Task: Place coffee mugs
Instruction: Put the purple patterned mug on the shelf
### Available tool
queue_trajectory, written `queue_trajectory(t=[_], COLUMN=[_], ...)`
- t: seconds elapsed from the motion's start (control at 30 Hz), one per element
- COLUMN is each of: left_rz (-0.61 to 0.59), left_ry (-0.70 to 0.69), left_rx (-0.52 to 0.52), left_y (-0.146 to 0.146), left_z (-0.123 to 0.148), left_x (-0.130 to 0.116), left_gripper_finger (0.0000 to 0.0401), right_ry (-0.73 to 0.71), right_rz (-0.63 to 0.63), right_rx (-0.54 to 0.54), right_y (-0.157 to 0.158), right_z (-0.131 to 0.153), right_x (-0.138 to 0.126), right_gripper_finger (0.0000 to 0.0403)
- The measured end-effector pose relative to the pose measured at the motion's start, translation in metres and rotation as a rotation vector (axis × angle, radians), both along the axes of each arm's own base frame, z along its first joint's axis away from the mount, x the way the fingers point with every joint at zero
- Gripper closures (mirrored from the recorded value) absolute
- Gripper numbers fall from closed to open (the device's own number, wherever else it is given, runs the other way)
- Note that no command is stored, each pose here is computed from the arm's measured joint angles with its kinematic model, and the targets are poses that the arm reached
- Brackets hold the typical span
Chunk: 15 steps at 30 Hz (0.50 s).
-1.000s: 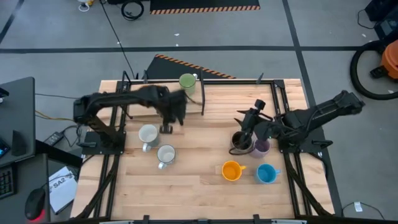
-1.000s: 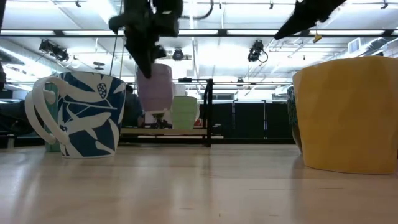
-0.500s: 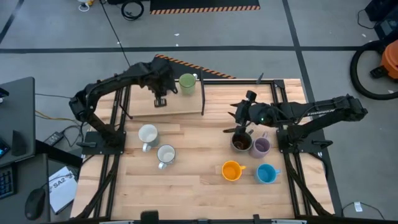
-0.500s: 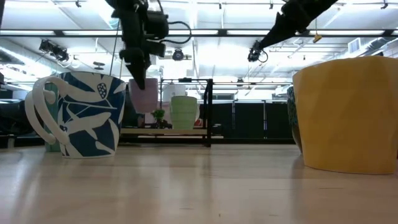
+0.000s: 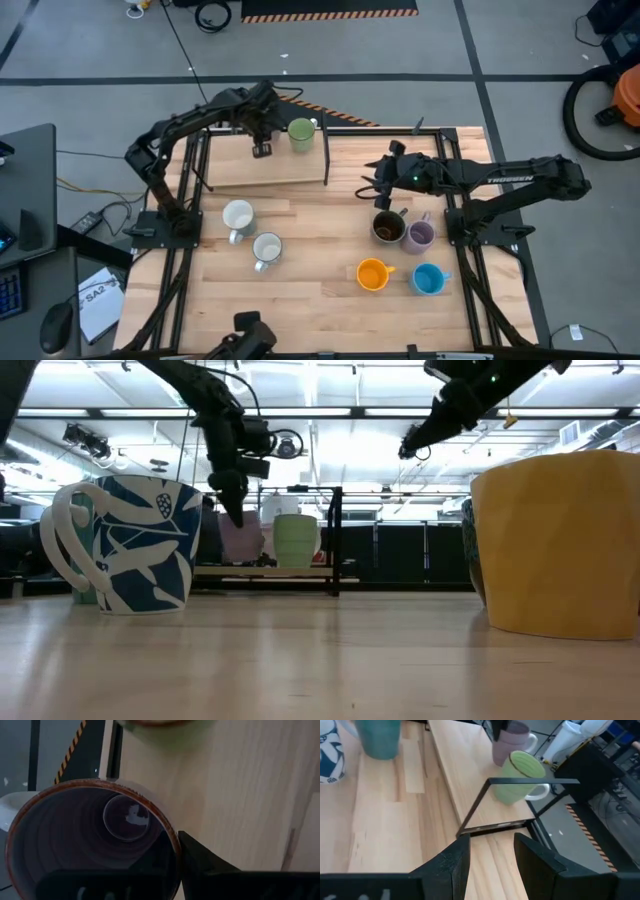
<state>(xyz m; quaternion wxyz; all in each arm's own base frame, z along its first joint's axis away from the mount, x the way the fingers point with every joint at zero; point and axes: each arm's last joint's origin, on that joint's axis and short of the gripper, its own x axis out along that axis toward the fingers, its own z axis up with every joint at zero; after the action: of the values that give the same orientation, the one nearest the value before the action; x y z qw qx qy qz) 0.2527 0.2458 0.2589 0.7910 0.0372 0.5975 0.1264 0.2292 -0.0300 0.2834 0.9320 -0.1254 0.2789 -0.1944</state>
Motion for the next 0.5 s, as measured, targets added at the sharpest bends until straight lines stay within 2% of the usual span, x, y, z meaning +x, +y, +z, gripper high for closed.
queue_trajectory(t=[0.2, 0.5], left_rz=[-0.025, -0.023], left_ry=[-0.025, 0.003], left_rx=[0.004, -0.063], left_y=[0.006, 0.017], left_z=[0.003, -0.006], left_x=[0.015, 0.026], left_gripper_finger=[0.0378, 0.0378], right_ry=[-0.017, -0.014], right_rz=[0.044, 0.052], right_rx=[0.027, 0.018], right_y=[-0.001, -0.001], right_z=[-0.002, -0.001], right_x=[0.001, 0.001], right_gripper_finger=[0.0245, 0.0245])
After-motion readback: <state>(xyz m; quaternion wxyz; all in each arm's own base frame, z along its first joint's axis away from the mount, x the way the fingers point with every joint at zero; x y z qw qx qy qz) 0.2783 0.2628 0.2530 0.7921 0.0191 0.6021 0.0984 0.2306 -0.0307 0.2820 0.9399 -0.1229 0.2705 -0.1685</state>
